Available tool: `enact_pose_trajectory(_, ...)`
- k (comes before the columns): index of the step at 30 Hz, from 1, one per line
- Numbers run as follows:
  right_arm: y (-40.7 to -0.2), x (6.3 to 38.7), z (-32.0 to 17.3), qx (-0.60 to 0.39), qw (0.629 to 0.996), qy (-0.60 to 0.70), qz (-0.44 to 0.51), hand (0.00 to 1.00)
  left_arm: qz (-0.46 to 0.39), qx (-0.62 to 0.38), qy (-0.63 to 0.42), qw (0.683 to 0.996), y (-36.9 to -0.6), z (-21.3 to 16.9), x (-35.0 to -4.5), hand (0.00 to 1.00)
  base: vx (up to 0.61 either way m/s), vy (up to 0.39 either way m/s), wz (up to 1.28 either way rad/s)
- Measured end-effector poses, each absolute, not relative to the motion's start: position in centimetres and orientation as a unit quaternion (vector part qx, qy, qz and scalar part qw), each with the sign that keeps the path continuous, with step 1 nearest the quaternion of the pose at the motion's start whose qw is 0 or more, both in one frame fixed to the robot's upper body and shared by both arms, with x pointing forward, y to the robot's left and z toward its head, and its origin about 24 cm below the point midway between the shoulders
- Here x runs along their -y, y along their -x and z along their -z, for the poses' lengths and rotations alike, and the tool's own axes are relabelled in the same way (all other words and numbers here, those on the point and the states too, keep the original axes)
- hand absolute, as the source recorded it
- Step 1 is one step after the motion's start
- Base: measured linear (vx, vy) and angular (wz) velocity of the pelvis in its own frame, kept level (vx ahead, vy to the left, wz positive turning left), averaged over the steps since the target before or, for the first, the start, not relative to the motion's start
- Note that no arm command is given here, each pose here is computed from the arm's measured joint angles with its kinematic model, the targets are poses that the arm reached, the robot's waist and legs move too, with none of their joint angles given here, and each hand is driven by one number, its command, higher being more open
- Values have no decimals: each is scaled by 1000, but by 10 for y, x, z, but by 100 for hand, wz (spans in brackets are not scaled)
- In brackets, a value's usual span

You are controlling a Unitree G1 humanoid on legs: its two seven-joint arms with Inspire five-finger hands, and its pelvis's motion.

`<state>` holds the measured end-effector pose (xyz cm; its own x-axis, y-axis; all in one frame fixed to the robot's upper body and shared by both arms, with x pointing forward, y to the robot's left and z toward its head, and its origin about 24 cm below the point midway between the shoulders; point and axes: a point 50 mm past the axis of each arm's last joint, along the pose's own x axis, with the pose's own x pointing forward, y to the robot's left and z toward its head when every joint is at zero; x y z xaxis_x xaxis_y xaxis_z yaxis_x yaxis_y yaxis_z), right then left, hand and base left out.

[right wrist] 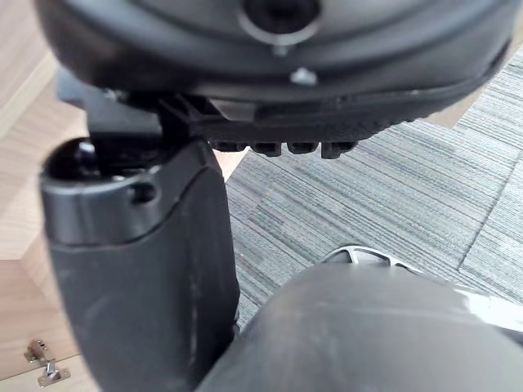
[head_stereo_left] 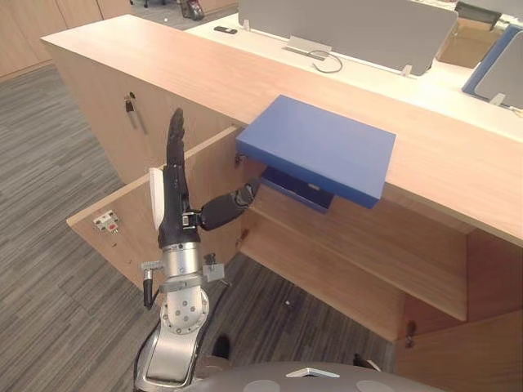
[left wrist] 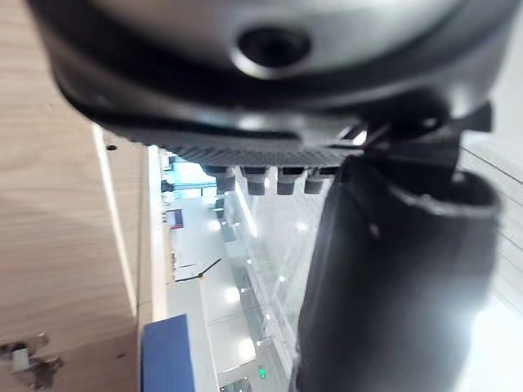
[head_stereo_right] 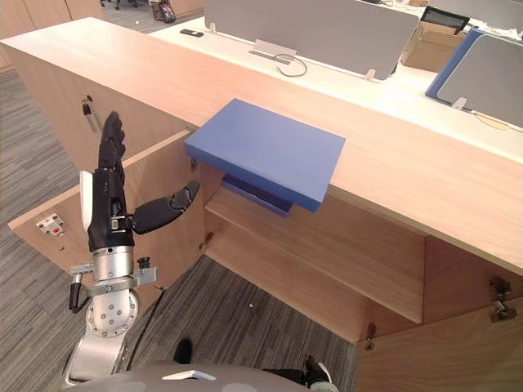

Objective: Walk over to the cabinet, pick up the folder, carry it to the office cabinet, place the folder inside the office cabinet, then close the office cabinet door

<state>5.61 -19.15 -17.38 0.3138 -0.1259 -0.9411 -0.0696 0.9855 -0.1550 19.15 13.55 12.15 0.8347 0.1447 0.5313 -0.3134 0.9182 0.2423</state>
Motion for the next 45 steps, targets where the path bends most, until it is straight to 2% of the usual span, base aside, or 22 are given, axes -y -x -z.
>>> enact_pose_trajectory(8, -61, 194, 173, -581, 808, 93, 8, 100, -116, 299, -284, 904, -193, -127, -139, 100, -16, -24, -9)
enact_pose_trajectory(16, -61, 195, 173, -581, 808, 93, 1, 100, -129, 313, -345, 875, -193, -129, -147, 100, -11, -5, -9)
enact_pose_trajectory(28, -67, 197, 171, -571, 814, 109, -17, 100, -125, 347, -462, 807, -201, -132, -156, 100, -11, -10, -5)
enact_pose_trajectory(34, -69, 199, 170, -568, 814, 117, -22, 100, -112, 293, -492, 812, -210, -107, -166, 100, 4, -8, -6)
enact_pose_trajectory(45, -78, 198, 168, -553, 823, 124, -31, 100, -101, 267, -508, 812, -213, -95, -171, 100, 34, -17, -3)
